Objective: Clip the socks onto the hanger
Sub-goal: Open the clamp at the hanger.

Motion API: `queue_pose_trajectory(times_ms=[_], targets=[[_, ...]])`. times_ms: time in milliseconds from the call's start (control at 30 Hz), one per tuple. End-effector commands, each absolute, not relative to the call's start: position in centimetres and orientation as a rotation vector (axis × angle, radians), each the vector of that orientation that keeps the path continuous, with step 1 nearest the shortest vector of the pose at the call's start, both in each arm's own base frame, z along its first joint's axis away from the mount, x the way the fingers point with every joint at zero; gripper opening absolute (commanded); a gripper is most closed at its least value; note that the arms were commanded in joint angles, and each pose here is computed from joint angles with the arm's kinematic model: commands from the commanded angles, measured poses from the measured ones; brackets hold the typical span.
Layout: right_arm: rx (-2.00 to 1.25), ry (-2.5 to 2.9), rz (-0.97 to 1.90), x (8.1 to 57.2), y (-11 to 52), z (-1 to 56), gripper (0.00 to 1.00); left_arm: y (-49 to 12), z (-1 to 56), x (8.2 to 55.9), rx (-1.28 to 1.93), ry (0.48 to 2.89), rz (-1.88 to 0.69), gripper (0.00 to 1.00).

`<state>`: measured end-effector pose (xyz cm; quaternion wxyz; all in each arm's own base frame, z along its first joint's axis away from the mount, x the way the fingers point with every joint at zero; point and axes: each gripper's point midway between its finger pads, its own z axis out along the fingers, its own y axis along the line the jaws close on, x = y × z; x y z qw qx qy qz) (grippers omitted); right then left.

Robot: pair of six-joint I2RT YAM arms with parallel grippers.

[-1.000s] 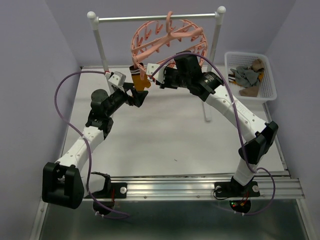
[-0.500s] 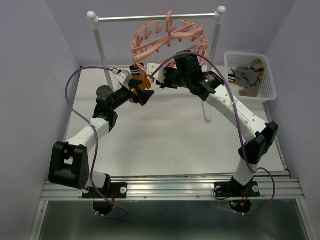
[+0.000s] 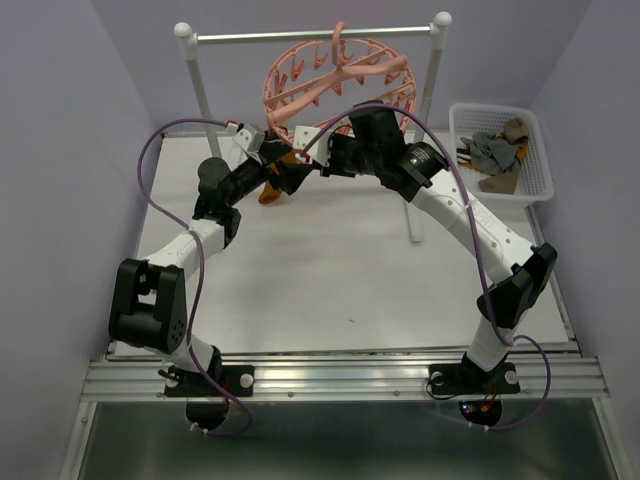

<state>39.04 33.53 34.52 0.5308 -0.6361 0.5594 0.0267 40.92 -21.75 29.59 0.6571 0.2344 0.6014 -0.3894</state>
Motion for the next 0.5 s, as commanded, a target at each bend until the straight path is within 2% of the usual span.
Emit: queue_pose_trajectory(times_ms=[0, 467], targets=[[-1.459, 1.290, 0.070, 38.9, 33.7, 37.6, 0.01, -22.6, 33.6, 41.2, 0.538, 1.252, -0.934, 0.99], [-1.458, 1.323, 0.055, 39.2, 33.4, 36.6, 0.01, -23.9, 34.3, 41.6, 0.520, 1.244, -1.003, 0.99]])
